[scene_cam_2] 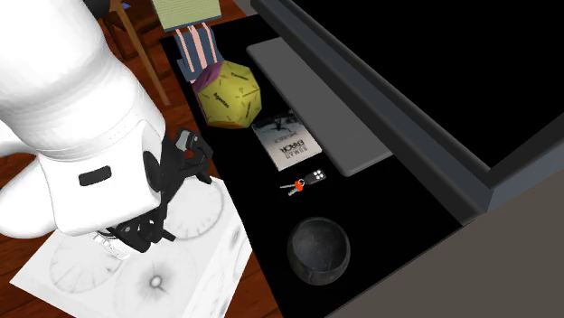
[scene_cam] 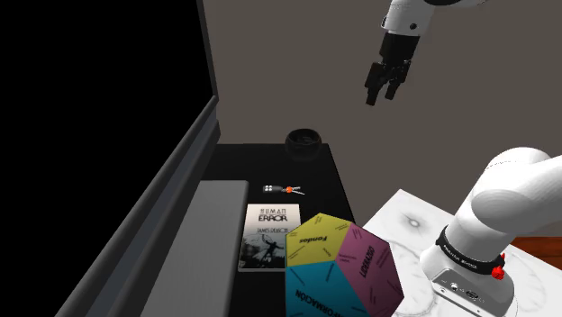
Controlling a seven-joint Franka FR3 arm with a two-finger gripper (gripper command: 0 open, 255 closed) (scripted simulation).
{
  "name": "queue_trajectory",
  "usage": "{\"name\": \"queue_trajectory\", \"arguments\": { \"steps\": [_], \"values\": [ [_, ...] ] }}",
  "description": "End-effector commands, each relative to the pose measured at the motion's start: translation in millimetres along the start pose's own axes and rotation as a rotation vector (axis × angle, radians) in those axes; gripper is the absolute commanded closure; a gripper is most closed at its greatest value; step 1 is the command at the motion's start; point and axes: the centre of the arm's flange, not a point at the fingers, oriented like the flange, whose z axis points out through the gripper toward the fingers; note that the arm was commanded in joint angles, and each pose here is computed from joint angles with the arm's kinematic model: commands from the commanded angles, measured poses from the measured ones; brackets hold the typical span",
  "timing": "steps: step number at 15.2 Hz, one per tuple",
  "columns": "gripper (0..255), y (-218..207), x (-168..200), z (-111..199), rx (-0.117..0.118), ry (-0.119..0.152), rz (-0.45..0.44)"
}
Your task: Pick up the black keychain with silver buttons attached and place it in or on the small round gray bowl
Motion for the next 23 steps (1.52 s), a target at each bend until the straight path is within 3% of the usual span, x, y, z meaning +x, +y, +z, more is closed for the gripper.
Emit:
{"name": "queue_trajectory", "arguments": {
  "steps": [1, 12, 23],
  "values": [
    [0, 0.0, 0.0, 0.0, 0.000, 0.000, 0.000],
    [0, -95.3, 52.4, 98.5, -0.022, 0.004, -0.264],
    [0, -198.9, 78.8, 199.0, -0.044, 0.008, -0.527]
  ]
}}
